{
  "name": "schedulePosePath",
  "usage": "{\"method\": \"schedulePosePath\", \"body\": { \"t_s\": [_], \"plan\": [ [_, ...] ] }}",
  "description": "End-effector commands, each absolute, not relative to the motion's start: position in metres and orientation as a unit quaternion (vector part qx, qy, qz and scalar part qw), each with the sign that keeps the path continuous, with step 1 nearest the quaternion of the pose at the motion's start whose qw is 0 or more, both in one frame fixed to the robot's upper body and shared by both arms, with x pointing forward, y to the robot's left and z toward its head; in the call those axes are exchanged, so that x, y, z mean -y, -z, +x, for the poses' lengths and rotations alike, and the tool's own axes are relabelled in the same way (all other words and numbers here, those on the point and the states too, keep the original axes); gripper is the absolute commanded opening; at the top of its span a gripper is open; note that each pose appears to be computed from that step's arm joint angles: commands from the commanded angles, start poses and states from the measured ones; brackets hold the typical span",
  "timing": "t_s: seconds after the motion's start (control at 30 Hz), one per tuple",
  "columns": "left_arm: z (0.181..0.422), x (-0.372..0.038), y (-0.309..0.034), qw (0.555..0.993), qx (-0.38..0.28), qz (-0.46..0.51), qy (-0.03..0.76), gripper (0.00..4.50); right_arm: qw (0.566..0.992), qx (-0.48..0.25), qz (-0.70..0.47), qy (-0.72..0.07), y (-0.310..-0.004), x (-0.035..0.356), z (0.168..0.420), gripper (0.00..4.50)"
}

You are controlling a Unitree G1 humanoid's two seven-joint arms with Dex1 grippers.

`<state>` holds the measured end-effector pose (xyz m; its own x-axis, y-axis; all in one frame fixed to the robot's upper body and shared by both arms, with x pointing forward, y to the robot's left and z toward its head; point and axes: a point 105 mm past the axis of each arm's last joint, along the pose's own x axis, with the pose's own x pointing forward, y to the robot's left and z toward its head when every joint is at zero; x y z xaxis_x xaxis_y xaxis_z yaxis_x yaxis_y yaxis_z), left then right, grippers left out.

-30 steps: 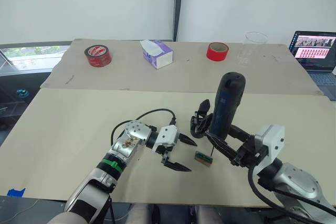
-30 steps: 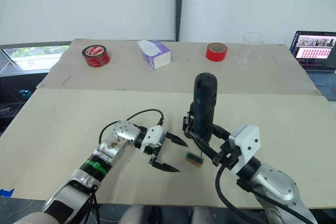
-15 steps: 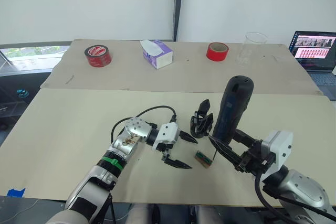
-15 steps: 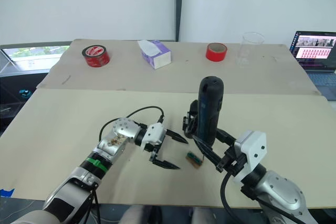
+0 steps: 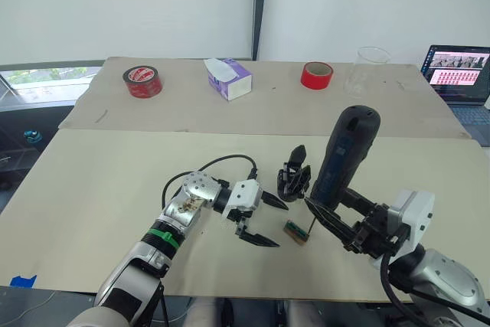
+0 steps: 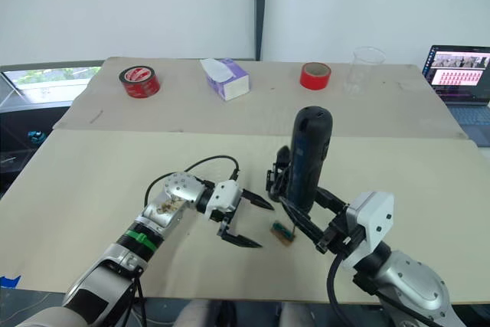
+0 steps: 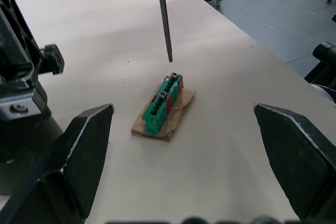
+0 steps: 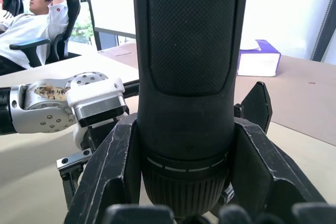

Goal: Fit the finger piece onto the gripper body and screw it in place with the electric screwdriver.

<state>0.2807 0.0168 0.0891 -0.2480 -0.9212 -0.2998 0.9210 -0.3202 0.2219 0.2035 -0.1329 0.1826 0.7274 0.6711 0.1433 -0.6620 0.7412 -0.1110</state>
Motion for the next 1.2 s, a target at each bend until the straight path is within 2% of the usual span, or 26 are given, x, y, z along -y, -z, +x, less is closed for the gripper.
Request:
{"method": "schedulePosePath", "body": {
  "t_s": [0.03, 1.2],
  "plan": [
    [0.2833, -0.0155, -0.0987, 0.580, 0.022, 0.201, 0.789, 4.50, 0.920, 0.123, -0.030, -0.371, -0.1996, 0.1253, 0.1964, 1.90],
    [0.2799, -0.0128, -0.0972, 0.577, 0.026, 0.202, 0.791, 4.50, 0.921, 0.125, -0.023, -0.368, -0.2022, 0.1259, 0.1905, 1.90]
  ]
}}
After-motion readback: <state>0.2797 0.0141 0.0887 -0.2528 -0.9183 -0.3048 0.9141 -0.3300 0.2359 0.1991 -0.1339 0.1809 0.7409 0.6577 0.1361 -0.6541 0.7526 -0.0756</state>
